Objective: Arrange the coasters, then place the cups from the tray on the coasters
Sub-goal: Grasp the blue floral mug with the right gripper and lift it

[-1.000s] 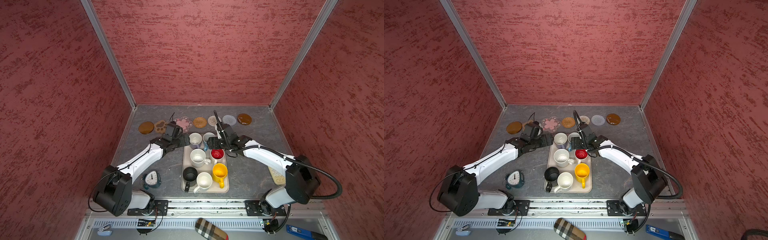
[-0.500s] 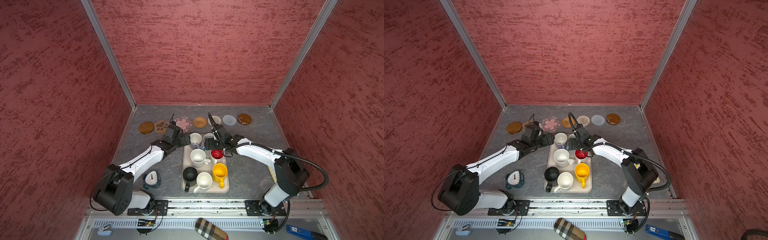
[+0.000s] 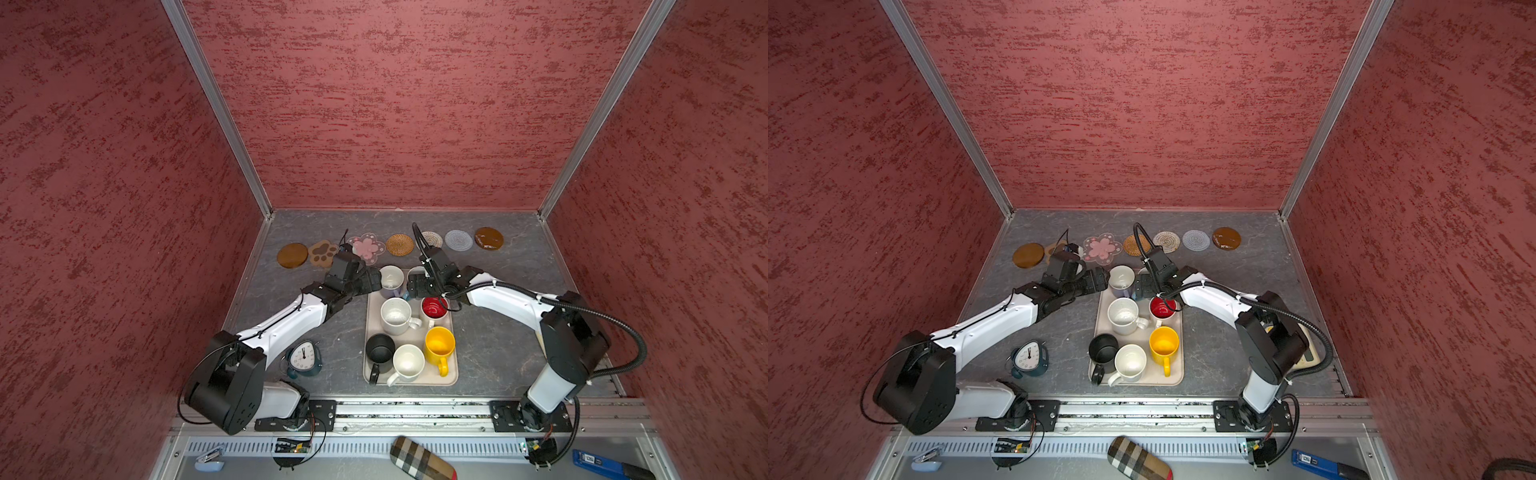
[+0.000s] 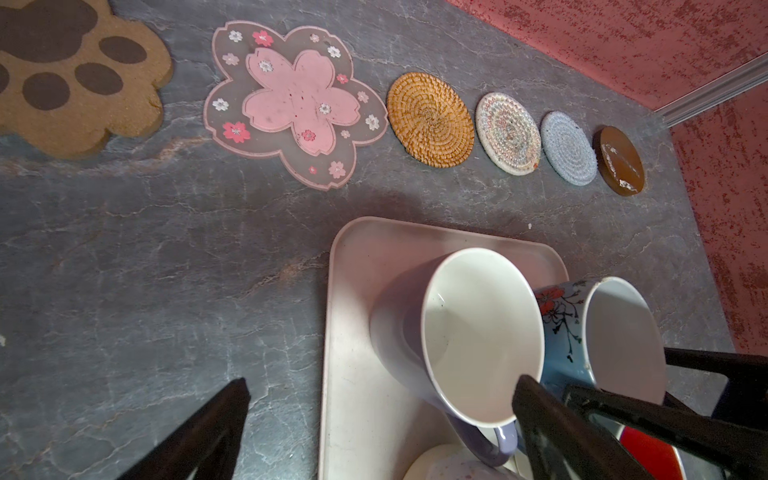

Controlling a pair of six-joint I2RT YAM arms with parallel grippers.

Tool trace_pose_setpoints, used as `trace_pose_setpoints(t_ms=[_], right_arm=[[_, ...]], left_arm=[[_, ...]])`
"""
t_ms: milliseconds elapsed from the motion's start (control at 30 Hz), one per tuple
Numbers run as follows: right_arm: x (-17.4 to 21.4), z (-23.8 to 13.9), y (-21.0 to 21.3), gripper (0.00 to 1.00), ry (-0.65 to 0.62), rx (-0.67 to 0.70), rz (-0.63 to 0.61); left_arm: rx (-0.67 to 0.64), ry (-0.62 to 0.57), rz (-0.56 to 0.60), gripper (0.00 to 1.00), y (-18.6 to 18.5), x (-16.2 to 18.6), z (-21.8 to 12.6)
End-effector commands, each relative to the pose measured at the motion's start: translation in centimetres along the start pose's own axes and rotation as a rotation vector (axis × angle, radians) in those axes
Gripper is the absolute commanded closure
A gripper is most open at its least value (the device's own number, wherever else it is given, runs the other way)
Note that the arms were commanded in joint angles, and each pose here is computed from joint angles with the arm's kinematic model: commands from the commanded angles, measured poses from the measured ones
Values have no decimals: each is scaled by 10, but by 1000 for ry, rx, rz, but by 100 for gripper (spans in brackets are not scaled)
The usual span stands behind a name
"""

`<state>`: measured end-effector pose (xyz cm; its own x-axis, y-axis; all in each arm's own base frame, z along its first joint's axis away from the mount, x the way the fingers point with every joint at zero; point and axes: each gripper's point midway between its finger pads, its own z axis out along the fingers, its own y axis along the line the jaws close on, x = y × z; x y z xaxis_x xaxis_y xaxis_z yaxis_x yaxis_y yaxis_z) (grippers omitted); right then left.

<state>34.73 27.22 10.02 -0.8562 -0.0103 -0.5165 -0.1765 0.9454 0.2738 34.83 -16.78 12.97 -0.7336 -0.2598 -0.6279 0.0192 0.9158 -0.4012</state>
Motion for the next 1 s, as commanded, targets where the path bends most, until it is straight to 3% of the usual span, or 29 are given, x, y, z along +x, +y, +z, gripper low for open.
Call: trace_pose_setpoints(t_ms=[0, 967], right_arm=[[-6, 2, -5, 11, -11, 57, -23], [-19, 21, -47, 24, 10, 109, -79]], left_arm=[[13, -23, 1, 0, -5, -3, -4], [6, -8, 38, 0, -17, 0, 17]])
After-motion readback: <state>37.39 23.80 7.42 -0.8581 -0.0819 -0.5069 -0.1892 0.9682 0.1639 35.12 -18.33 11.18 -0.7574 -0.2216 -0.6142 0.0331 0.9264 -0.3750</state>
